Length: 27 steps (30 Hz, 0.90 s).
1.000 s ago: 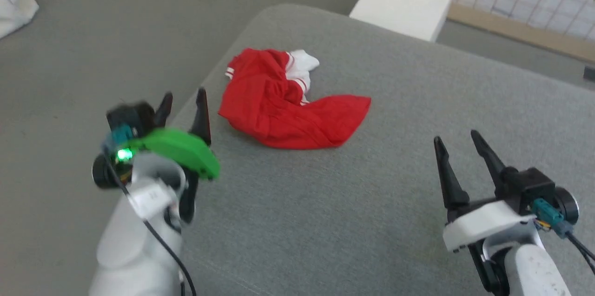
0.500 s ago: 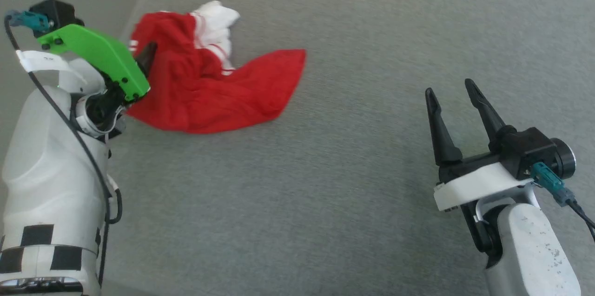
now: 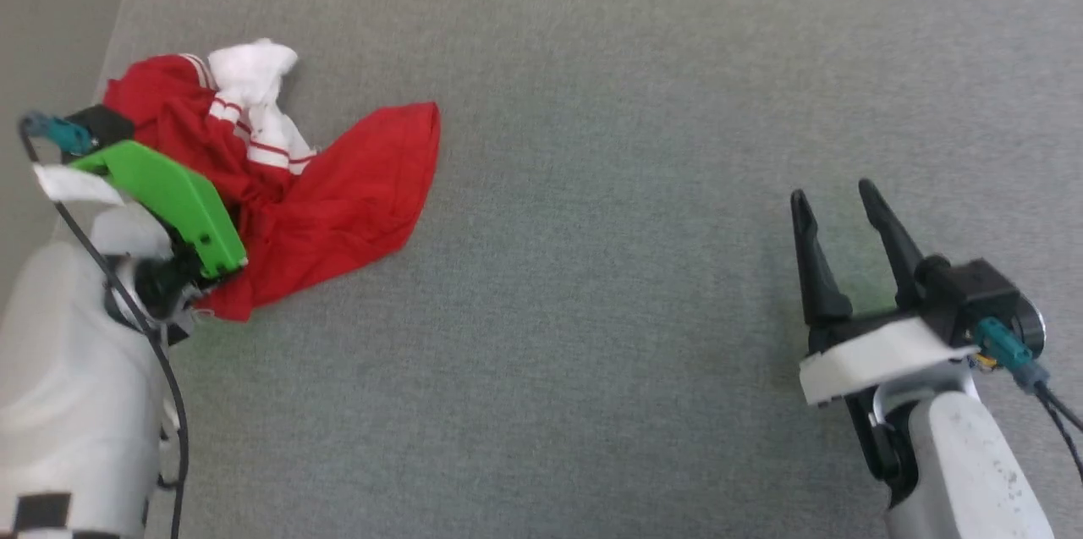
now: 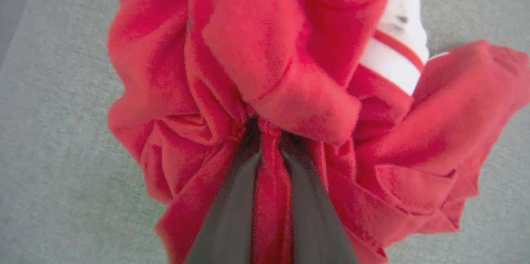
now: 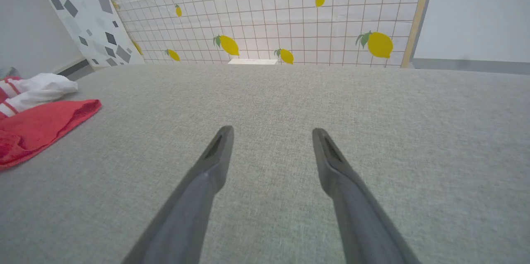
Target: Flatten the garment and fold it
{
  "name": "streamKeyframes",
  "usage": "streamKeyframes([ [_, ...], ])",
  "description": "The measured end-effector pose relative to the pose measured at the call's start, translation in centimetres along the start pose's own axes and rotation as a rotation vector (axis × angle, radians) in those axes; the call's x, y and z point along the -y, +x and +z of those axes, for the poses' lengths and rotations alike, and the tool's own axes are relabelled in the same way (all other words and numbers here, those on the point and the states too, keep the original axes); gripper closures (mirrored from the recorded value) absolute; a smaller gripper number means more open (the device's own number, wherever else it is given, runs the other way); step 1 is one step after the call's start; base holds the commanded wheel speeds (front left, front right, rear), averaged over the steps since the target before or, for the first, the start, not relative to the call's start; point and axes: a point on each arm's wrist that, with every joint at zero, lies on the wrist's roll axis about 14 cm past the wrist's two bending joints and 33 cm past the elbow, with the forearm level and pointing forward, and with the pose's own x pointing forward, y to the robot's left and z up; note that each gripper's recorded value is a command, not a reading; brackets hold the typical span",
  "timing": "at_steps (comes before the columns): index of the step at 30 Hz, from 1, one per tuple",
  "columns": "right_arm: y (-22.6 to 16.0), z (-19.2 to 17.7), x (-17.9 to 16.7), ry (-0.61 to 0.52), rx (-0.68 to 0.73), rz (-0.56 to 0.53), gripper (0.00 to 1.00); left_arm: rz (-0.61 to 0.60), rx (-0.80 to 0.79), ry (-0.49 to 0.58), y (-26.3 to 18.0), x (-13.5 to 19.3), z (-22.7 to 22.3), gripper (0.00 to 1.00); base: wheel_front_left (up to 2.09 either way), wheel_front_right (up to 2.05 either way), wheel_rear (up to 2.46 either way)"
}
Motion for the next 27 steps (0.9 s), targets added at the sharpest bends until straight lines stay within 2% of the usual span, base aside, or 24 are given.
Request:
streamKeyframes([
  [5, -1.7, 0.7, 0.3, 0.004, 0.008, -0.020, 0.00, -0.013, 0.344, 0.133, -3.1, 1.7, 5.0, 1.00, 0.00, 0.00, 0.00],
  [9, -2.9, 2.1, 0.0, 0.011, 0.038, -0.025, 0.00, -0.049, 0.687, 0.214, -8.5, 4.0, 10.4, 1.00, 0.00, 0.00, 0.00],
  [14, -4.5, 4.1, -0.4, 0.007, 0.084, -0.028, 0.00, -0.155, 1.038, 0.301, -16.1, 9.1, 14.4, 1.00, 0.00, 0.00, 0.00],
  [16, -5.6, 5.2, -0.1, 0.000, 0.113, -0.042, 0.00, -0.257, 1.162, 0.331, -19.6, 12.9, 14.9, 1.00, 0.00, 0.00, 0.00],
  [22, -7.8, 7.1, 1.4, -0.012, 0.166, -0.099, 0.00, -0.507, 1.247, 0.359, -22.9, 21.8, 13.0, 1.00, 0.00, 0.00, 0.00],
  [27, -10.0, 8.2, 3.5, -0.020, 0.196, -0.168, 0.00, -0.724, 1.191, 0.412, -23.4, 29.4, 9.2, 1.00, 0.00, 0.00, 0.00],
])
